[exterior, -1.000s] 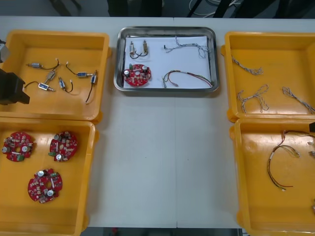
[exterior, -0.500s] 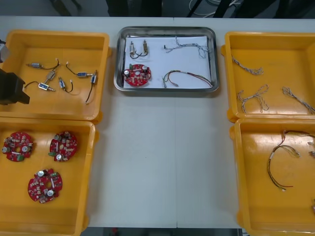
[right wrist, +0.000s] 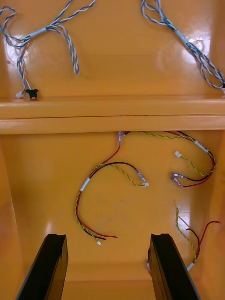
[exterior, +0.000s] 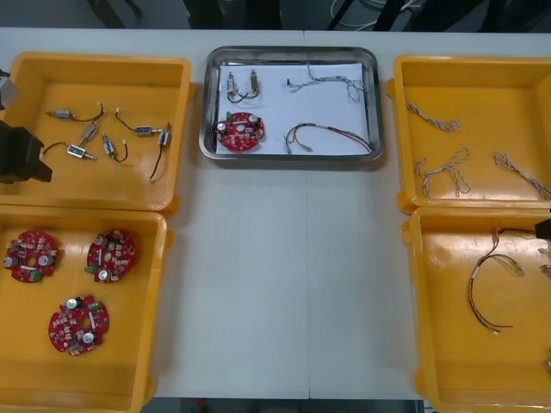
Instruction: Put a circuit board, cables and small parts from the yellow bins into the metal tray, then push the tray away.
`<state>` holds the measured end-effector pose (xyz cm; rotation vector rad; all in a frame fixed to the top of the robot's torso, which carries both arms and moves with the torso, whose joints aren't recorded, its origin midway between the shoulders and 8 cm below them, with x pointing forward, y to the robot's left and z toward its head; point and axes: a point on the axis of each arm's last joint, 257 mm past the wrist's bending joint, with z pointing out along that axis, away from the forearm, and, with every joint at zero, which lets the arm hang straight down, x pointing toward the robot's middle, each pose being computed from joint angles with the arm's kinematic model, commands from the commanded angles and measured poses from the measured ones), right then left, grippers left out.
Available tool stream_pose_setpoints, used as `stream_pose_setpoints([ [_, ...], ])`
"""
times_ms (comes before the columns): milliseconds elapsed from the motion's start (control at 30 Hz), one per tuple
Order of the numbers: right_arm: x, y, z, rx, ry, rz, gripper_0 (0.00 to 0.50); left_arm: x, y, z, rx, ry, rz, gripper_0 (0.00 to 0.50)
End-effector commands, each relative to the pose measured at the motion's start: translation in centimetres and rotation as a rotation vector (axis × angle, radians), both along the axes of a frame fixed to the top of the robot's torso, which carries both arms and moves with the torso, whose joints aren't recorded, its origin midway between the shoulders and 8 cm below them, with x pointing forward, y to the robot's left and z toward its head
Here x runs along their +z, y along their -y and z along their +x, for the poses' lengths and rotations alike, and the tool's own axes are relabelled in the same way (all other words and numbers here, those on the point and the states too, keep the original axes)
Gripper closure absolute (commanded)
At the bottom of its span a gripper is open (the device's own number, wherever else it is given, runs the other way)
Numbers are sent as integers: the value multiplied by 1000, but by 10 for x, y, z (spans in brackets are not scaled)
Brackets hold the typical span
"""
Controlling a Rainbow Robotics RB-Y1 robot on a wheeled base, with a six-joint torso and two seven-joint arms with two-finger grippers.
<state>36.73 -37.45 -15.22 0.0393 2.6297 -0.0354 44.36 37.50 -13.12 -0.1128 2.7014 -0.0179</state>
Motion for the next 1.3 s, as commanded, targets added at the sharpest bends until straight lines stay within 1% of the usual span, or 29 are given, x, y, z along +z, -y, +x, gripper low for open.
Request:
stream_pose_setpoints([
  [33,-3,-8,-4,65,-3,-36,0,6,-2,-2,-65,25,33,0],
  [1300,-2,-8,-4,54,-2,-25,0,6,-2,-2,-65,25,33,0],
])
